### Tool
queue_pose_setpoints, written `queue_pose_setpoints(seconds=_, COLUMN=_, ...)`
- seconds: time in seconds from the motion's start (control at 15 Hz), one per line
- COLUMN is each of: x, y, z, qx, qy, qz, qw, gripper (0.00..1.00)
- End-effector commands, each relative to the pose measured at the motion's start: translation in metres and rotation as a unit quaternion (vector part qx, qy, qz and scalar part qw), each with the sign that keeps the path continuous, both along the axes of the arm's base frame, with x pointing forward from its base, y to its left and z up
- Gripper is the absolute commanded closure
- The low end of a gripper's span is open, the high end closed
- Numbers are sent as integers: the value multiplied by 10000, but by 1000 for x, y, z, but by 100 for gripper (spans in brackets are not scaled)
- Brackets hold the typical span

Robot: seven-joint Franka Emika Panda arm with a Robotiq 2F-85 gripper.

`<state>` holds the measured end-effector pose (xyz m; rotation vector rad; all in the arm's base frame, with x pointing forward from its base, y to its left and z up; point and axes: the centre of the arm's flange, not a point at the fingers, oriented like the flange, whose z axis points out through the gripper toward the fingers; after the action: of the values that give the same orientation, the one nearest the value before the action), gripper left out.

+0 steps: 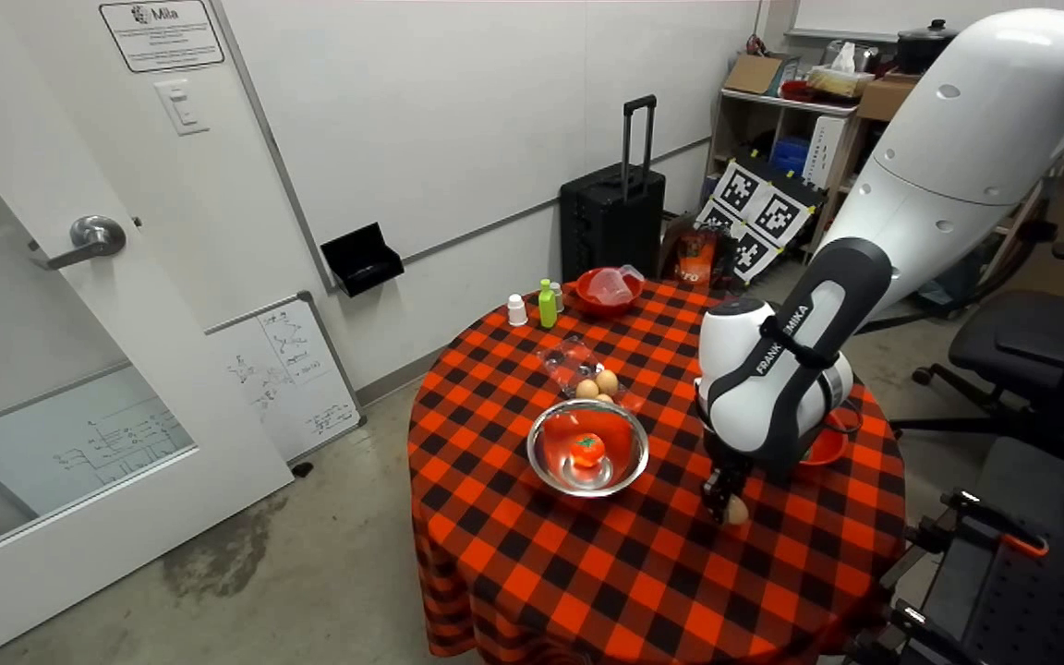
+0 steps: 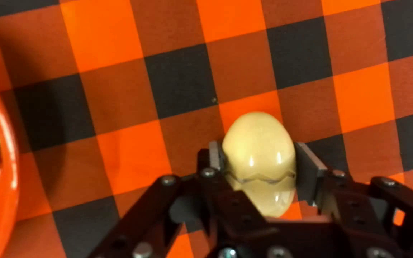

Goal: Put the egg in the silver bowl

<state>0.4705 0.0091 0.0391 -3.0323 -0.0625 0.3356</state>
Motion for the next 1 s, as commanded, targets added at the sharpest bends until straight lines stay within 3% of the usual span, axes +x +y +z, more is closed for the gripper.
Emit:
queue_pose_setpoints(seconds=0.0, x=8, y=0, z=-6, qx=-53, qy=39, qz=-68, qw=10000, gripper=77)
queue_pose_setpoints(seconds=0.33, x=6, y=1, z=2, qx=-54, qy=-46, qz=-51, qw=10000, gripper=77)
queue_pose_setpoints(seconds=0.93, x=23, y=24, z=63, qx=-218, qy=-635, qz=516, qw=9964, gripper=77)
